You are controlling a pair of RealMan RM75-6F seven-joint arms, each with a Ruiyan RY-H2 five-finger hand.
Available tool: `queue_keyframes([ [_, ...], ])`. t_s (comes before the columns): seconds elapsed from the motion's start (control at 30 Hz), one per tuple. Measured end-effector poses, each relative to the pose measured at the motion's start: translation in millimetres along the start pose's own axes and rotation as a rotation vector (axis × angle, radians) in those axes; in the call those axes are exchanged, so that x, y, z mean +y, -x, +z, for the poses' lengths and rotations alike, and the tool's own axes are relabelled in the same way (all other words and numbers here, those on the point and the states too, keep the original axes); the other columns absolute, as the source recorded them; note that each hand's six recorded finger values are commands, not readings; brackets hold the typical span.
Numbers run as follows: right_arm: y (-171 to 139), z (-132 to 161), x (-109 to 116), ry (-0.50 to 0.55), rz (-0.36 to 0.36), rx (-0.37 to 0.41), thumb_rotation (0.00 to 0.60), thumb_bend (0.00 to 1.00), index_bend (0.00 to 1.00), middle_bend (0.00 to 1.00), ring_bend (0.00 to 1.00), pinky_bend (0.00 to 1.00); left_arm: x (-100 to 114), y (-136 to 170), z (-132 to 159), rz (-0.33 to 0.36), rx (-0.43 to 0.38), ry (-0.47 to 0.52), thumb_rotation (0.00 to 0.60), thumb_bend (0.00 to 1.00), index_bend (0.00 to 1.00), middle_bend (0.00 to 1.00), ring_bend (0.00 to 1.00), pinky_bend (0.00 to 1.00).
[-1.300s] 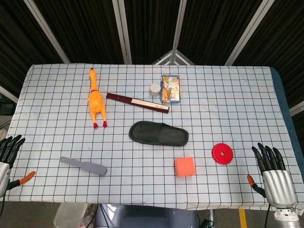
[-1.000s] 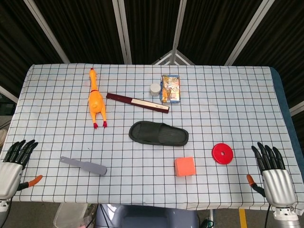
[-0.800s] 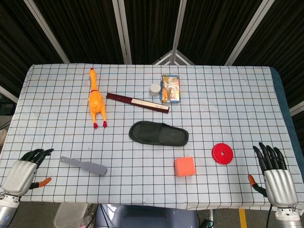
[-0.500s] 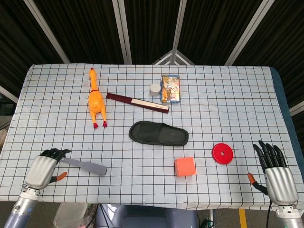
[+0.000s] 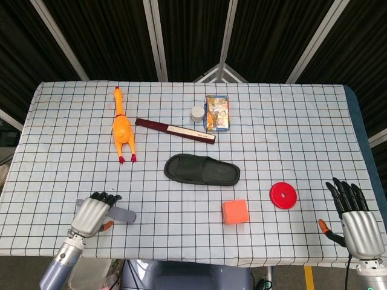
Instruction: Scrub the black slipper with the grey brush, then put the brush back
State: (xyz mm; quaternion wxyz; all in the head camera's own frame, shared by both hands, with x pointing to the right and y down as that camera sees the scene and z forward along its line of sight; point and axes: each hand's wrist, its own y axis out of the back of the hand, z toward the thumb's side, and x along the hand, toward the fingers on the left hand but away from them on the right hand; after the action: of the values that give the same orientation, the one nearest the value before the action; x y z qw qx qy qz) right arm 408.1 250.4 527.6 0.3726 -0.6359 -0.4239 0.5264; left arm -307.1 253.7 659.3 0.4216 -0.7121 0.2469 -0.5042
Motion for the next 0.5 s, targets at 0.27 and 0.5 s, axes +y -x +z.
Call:
queue_keyframes([
  [0.27,-1,0,1,0.001,0.005,-0.002,0.600,0.34,0.00,0.00,0.00,0.00,-7,-6,9,-0.034,-0.013,0.002,0.600,0.24,0.30,0.42,0.35,0.37],
  [0.5,-2,-1,3,0.002,0.006,-0.006,0.600,0.34,0.00,0.00,0.00,0.00,-14,-10,14,-0.055,-0.023,-0.005,0.600,0.26,0.30,0.44,0.38,0.37],
])
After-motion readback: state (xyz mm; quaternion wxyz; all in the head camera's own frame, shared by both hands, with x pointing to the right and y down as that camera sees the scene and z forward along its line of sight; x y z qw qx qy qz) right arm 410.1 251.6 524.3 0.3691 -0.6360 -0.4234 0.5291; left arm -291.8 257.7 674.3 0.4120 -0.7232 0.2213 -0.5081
